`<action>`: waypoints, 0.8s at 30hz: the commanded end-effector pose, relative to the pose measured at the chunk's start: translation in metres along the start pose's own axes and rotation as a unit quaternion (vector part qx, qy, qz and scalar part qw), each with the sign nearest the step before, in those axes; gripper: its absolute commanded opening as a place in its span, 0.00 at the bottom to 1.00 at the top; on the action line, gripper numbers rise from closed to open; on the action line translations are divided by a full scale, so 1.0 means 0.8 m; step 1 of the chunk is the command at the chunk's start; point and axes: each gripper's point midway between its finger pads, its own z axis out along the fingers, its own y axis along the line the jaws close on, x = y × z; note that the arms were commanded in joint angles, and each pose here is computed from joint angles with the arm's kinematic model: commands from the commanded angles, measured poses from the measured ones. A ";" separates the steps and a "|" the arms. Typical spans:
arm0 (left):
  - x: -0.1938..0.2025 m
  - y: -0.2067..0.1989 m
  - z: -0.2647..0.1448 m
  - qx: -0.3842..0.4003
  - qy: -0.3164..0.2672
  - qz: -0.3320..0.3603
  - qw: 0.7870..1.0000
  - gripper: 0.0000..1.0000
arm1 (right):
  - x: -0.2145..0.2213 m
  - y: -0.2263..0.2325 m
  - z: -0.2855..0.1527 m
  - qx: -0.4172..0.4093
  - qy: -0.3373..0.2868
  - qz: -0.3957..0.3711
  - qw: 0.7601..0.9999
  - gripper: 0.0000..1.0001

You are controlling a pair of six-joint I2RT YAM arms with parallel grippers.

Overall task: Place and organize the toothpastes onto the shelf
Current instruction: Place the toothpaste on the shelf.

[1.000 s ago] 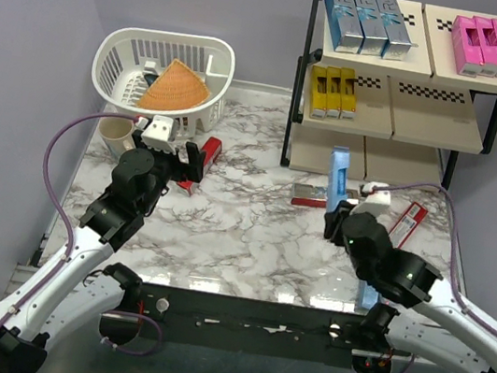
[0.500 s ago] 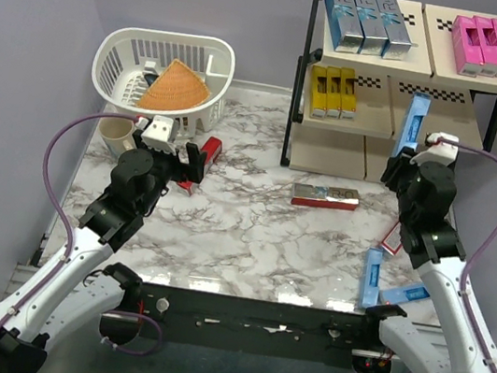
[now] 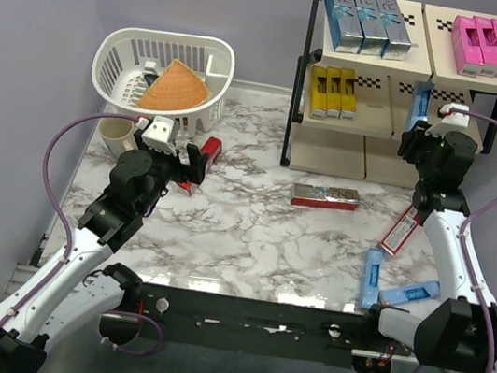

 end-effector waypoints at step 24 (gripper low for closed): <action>0.001 -0.002 0.000 0.009 -0.003 0.004 1.000 0.99 | -0.025 -0.013 0.064 -0.017 -0.059 -0.017 0.998 0.56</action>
